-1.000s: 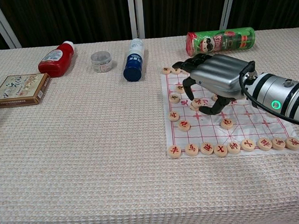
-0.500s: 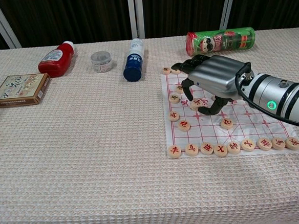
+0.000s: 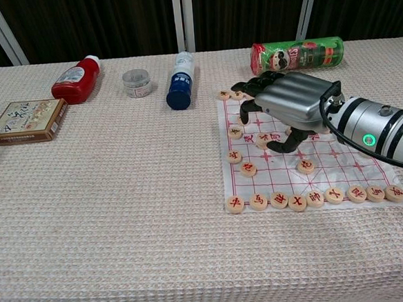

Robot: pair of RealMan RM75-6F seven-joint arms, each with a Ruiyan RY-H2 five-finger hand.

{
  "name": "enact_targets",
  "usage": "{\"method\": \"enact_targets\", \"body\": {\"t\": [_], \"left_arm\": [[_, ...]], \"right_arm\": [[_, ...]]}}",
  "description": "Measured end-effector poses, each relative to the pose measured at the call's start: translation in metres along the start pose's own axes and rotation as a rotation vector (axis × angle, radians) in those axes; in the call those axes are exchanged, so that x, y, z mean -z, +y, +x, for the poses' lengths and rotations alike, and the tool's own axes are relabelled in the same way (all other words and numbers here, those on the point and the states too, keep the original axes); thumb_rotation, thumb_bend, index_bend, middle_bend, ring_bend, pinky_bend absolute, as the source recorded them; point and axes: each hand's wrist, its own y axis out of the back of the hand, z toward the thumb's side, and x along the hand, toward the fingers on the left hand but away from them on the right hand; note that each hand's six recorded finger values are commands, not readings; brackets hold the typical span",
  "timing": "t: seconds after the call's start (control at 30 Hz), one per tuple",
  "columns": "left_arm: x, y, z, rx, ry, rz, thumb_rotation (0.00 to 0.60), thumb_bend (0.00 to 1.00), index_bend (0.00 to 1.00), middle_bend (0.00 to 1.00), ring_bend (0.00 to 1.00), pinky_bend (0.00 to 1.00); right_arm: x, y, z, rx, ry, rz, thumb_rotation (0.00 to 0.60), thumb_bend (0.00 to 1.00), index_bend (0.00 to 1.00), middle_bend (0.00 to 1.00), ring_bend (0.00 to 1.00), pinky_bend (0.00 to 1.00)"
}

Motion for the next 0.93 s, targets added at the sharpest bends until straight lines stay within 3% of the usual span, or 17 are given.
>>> {"method": "enact_targets", "body": {"t": [0.2, 0.33, 0.53, 0.7, 0.93], "left_arm": [[-0.001, 0.004, -0.003, -0.02, -0.009, 0.009, 0.47, 0.13, 0.11, 0.12, 0.12, 0.21], [-0.003, 0.01, -0.007, -0.052, -0.02, 0.033, 0.468, 0.13, 0.11, 0.12, 0.12, 0.21], [-0.001, 0.02, -0.03, -0.109, -0.024, 0.072, 0.466, 0.13, 0.11, 0.12, 0.12, 0.21], [0.013, 0.01, -0.056, -0.08, 0.027, 0.119, 0.454, 0.11, 0.11, 0.12, 0.12, 0.21], [0.017, 0.002, -0.069, -0.077, 0.023, 0.101, 0.449, 0.1, 0.11, 0.12, 0.12, 0.21]], "right_arm": [[0.023, 0.021, 0.03, 0.071, -0.031, -0.007, 0.6, 0.28, 0.13, 0.0, 0.0, 0.0], [0.06, 0.033, 0.071, 0.139, -0.118, -0.018, 0.6, 0.24, 0.01, 0.0, 0.0, 0.0], [0.131, 0.034, 0.181, 0.196, -0.377, -0.056, 0.6, 0.21, 0.0, 0.0, 0.0, 0.0], [0.172, 0.014, 0.279, 0.157, -0.639, -0.063, 0.6, 0.2, 0.0, 0.0, 0.0, 0.0], [0.192, -0.013, 0.335, 0.146, -0.769, -0.196, 0.6, 0.2, 0.0, 0.0, 0.0, 0.0]]}}
